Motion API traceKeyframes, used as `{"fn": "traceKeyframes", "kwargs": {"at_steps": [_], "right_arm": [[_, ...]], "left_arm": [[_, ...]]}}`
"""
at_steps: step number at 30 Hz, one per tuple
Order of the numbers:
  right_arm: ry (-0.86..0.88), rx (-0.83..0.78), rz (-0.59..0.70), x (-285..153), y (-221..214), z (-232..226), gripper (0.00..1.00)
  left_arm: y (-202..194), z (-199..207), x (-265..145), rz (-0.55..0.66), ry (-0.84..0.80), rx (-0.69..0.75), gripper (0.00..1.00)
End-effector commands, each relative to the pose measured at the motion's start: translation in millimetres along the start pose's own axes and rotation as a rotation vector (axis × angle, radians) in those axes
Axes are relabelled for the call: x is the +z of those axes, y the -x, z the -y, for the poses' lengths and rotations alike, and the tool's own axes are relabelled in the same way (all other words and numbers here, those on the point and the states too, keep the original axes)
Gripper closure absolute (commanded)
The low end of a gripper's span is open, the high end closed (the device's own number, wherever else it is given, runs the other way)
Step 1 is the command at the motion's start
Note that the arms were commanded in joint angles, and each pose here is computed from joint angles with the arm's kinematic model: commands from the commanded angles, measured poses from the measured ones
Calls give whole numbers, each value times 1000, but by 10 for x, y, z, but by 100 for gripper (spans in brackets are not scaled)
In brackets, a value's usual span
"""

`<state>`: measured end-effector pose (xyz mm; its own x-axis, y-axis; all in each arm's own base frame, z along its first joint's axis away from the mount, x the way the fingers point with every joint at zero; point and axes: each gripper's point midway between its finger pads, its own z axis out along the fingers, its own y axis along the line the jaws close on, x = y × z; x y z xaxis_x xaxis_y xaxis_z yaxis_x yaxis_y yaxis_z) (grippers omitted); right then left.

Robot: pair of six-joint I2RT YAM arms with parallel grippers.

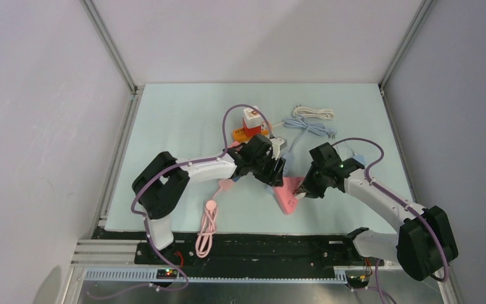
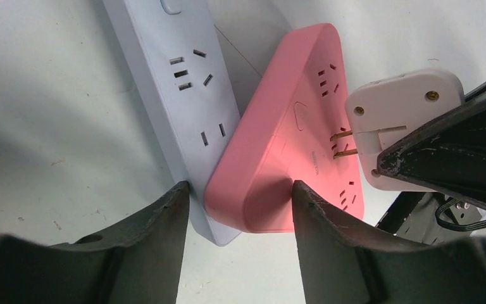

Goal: Insert the plug
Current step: Insert the plug into the socket.

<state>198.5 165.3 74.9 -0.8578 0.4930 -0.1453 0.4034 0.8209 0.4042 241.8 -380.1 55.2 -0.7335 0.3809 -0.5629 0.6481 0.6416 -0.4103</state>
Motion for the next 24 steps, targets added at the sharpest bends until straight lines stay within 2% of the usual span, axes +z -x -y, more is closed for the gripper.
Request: {"fn": "traceKeyframes", "kwargs": {"at_steps": [1,12,24], "right_arm": [[60,42,83,12,148,-270,100],[102,130,125,100,99,-308,100],[-13,154,148,62,75,-52,100]], "left_arm": [[-346,-133,183,-105,24,26,57],[-475,-148,237,-142,13,16,98],[-519,-186,262,-154,32,4,100]]}}
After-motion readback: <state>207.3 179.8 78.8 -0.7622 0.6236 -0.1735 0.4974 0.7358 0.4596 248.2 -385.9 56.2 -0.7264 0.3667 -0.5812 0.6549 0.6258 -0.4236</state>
